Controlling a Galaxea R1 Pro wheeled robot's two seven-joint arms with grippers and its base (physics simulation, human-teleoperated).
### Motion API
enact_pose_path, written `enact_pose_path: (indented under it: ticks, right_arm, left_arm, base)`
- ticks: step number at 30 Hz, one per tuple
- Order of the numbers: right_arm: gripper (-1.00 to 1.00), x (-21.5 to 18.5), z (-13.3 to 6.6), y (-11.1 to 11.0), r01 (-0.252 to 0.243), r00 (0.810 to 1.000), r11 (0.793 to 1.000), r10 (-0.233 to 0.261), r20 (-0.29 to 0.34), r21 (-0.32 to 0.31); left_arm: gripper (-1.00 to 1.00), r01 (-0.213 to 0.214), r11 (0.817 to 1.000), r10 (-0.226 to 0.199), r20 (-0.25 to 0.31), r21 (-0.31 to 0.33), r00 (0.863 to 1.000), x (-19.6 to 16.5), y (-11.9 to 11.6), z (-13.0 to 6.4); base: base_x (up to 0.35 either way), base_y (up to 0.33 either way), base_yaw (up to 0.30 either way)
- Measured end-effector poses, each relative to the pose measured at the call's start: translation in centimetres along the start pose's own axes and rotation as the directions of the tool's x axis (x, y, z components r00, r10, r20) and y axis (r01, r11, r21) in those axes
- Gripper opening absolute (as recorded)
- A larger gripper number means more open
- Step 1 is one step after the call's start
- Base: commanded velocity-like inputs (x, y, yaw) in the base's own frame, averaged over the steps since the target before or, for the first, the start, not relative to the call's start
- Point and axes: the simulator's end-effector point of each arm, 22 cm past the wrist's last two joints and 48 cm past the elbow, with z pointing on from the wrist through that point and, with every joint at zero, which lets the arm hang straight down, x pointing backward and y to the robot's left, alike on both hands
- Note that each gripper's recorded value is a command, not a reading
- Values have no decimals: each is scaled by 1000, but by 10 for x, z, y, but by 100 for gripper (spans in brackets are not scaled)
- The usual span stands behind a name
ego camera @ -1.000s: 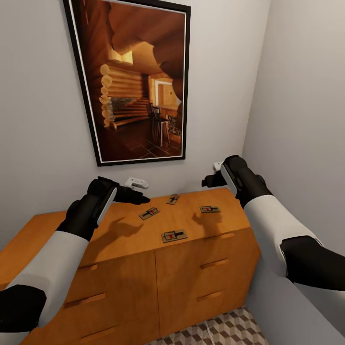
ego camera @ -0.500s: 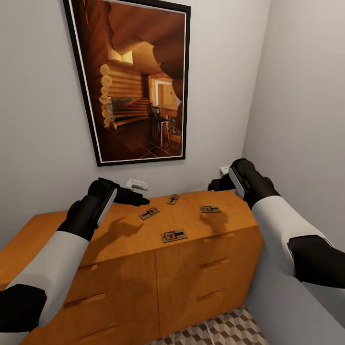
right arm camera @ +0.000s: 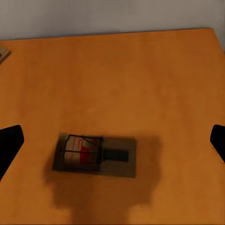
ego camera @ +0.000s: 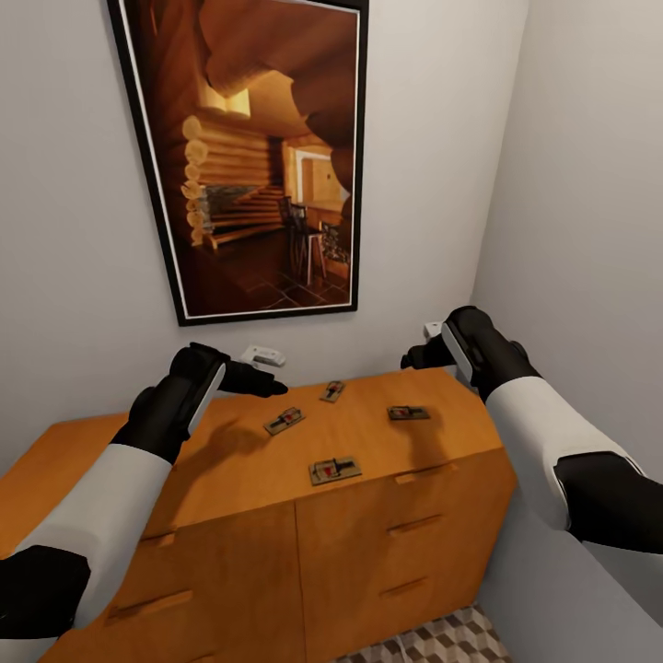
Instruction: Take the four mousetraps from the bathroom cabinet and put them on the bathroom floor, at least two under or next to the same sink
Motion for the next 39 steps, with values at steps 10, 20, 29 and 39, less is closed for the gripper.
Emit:
enact_pose_path:
  ticks: [10, 20, 29, 39]
  right_arm:
    - [100, 0, 0, -1, 1, 1000, 1000, -1, -1, 2]
    - [100, 0, 0, -1, 1, 1000, 1000, -1, -1, 4]
    - [100, 0, 0, -2, 2, 1000, 1000, -2, -1, 7]
    - [100, 0, 0, -2, 2, 1000, 1000, -2, -1, 9]
  left_arm:
    - [100, 3, 1000, -3, -7, 0, 1000, 3, 1, 2]
    - [100, 13, 1000, -13, -34, 0, 999, 13, 3, 8]
    - [100, 38, 999, -39, -112, -5, 993, 41, 9, 22]
    - [100, 61, 998, -62, -183, -15, 981, 69, 14, 34]
  base:
    - [47, 0, 0]
    - [6, 0, 0]
    - [0, 0, 0]
    - [0, 0, 0]
